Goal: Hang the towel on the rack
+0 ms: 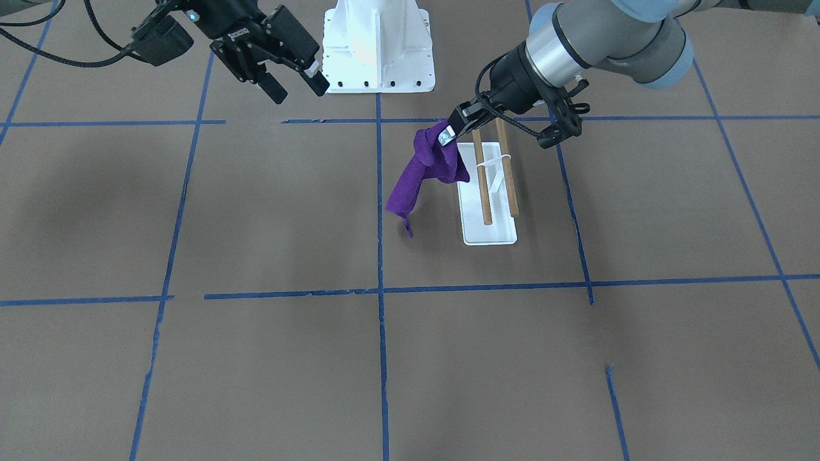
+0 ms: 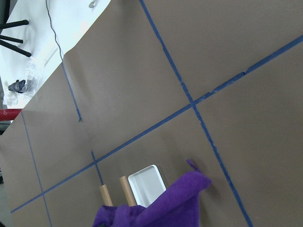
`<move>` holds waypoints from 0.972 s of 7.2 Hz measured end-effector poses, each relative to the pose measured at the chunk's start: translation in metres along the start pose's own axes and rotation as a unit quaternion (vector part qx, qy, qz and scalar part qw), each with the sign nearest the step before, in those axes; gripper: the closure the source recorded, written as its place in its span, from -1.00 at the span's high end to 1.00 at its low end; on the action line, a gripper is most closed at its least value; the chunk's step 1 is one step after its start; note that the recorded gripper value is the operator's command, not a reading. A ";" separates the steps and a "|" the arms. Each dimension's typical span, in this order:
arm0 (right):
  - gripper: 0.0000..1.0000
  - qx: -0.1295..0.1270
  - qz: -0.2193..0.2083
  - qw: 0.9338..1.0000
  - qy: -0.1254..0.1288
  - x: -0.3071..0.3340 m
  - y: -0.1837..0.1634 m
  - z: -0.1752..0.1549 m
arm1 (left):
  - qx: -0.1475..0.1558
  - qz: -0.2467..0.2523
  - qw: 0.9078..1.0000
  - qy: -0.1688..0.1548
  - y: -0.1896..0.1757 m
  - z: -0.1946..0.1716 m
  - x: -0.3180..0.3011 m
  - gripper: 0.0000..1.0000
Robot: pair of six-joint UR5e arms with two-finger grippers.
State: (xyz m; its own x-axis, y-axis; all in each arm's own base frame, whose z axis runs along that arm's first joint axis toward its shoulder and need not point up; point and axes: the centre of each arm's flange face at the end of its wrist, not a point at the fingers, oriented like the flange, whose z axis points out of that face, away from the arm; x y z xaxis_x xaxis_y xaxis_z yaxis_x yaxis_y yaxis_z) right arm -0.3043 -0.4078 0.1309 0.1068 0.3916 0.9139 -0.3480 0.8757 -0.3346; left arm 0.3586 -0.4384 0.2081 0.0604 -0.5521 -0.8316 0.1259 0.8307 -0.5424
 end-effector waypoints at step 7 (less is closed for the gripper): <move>1.00 0.012 -0.008 1.000 0.012 0.018 -0.013 -0.006 | 0.067 0.088 0.993 -0.045 -0.086 -0.068 -0.161 -1.00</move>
State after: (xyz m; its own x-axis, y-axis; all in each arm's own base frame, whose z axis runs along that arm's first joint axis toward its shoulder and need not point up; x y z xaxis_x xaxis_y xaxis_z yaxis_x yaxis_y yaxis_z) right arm -0.2927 -0.4104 0.1509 0.1342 0.3852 0.9130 -0.3693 0.8744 -0.3146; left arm 0.2707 -0.4157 0.3802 0.1813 -0.4087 -0.8945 0.2367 0.9009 -0.3637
